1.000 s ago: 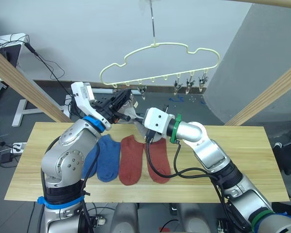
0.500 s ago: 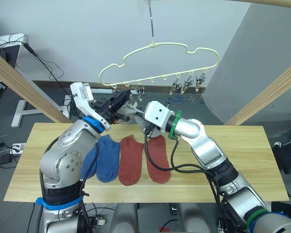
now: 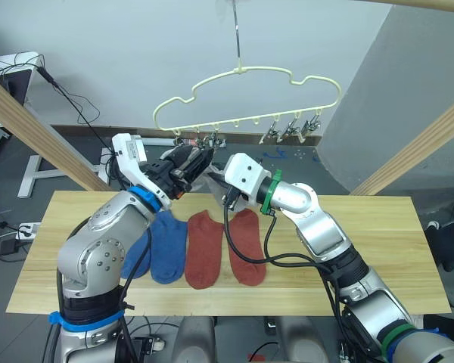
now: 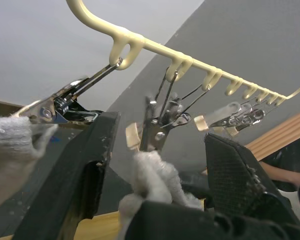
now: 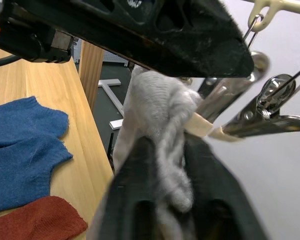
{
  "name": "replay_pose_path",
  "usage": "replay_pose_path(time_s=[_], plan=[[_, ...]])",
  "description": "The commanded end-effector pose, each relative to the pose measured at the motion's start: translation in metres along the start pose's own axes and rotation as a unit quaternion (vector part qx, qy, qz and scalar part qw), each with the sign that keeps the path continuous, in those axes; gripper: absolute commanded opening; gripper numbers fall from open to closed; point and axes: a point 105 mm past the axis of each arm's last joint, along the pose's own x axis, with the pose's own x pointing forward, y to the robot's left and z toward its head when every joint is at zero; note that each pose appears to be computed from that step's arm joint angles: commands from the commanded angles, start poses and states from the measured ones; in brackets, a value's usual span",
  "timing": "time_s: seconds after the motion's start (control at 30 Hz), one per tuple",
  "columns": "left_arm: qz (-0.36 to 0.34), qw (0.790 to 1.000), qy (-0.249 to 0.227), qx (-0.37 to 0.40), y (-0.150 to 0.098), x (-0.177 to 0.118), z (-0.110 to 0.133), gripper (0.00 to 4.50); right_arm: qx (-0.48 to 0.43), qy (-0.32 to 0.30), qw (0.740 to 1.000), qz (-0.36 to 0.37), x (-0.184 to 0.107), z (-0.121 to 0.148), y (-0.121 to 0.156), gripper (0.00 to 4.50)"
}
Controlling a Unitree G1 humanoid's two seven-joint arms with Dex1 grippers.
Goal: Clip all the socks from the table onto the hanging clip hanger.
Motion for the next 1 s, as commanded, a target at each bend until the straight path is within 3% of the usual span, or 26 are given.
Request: replay_pose_path(time_s=[0.03, 0.2, 0.4, 0.63, 0.77, 1.0], plan=[[-0.010, 0.999, -0.023, 0.034, -0.008, -0.003, 0.012, 2.98, -0.024, -0.022, 0.999, 0.014, -0.002, 0.015, 0.005, 2.19], [-0.013, 0.994, -0.043, 0.104, -0.013, -0.009, 0.018, 2.98, -0.020, -0.007, 0.999, 0.027, -0.014, 0.007, 0.011, 2.19], [-0.045, 0.974, -0.044, 0.216, -0.026, -0.020, 0.000, 2.98, -0.011, 0.011, 0.999, 0.028, -0.045, 0.004, 0.012, 2.19], [-0.061, 0.971, -0.067, 0.223, -0.044, -0.015, -0.015, 2.98, 0.014, 0.025, 0.999, 0.023, -0.085, 0.013, 0.008, 2.19], [-0.017, 0.970, -0.088, 0.228, -0.043, -0.007, -0.024, 2.98, 0.026, 0.028, 0.999, 0.011, -0.109, 0.023, -0.002, 2.19], [0.043, 0.964, -0.108, 0.238, -0.033, 0.000, -0.027, 2.98, 0.034, 0.054, 0.998, -0.015, -0.123, 0.021, -0.018, 2.19]])
